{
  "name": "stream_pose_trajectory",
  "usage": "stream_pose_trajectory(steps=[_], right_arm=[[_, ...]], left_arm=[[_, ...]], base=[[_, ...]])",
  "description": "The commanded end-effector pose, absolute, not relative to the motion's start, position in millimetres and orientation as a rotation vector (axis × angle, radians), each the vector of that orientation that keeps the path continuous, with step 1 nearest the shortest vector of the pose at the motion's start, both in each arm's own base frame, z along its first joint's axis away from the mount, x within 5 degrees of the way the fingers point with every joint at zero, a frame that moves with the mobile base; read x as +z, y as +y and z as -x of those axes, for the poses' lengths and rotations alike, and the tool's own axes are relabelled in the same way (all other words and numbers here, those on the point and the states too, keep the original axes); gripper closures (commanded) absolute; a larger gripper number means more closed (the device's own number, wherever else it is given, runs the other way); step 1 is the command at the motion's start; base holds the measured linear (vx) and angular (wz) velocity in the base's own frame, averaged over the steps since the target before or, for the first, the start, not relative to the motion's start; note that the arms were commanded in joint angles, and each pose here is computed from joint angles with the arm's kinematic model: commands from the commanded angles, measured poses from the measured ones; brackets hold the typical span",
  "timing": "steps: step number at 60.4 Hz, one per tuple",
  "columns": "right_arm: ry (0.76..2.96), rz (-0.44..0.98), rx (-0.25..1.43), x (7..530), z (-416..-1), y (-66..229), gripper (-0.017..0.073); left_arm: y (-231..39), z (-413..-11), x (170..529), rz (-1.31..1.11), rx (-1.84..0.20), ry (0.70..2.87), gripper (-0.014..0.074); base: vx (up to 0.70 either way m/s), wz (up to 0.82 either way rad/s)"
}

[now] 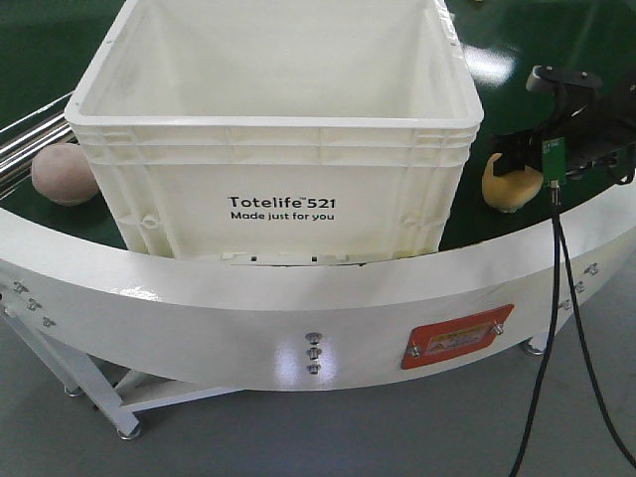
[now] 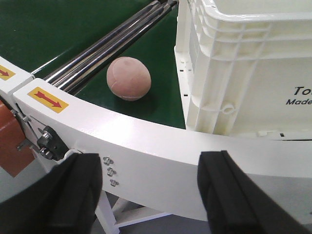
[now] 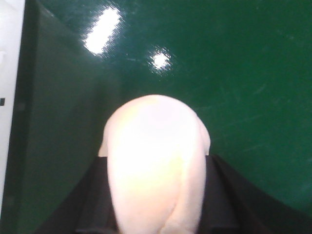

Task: Place moving items into box and shelve
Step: 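Lift the yellow toy with the right gripper and drop it into the tote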

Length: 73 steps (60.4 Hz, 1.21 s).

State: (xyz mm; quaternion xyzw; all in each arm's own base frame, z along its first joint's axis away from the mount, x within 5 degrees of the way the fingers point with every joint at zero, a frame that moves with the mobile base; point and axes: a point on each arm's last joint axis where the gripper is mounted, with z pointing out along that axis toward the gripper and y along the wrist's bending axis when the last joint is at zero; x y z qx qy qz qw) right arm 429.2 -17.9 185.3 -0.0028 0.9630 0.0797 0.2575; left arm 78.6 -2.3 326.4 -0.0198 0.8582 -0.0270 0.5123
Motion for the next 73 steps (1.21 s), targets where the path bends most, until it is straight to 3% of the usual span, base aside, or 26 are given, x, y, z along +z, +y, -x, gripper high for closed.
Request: stream_pose_trajectory(steps=[1, 16, 23, 36, 51, 55, 61, 73], right_arm=[[2.429, 0.068, 0.141, 242, -429, -21, 0.0255], [2.121, 0.178, 0.017, 336, -399, -16, 0.0254], [1.957, 0.254, -0.018, 380, -379, 3, 0.0254], [1.688, 0.383, 0.032, 434, -342, 63, 0.0254], [1.625, 0.533, 0.176, 426, -334, 137, 0.0246], [1.642, 0.566, 0.196, 415, -338, 150, 0.0214], [1.679, 0.593, 0.217, 399, -345, 163, 0.0094], [1.707, 0.557, 0.262, 396, -347, 164, -0.0141]], left_arm=[[-3, -82, 342, 0.055, -0.078, 1.968, 0.0055], [-3, -82, 342, 0.055, -0.078, 1.968, 0.0055], [-3, -82, 342, 0.055, -0.078, 1.968, 0.0055], [-3, -82, 342, 0.055, -0.078, 1.968, 0.0055], [-3, -82, 342, 0.055, -0.078, 1.968, 0.0055], [-3, -82, 342, 0.055, -0.078, 1.968, 0.0055], [-3, -82, 342, 0.055, -0.078, 1.968, 0.0055], [-3, -82, 342, 0.055, -0.078, 1.966, 0.0055]], base=[[0.0, 0.0], [0.0, 0.0], [0.0, 0.0], [0.0, 0.0], [0.0, 0.0], [0.0, 0.0], [0.0, 0.0], [0.0, 0.0]])
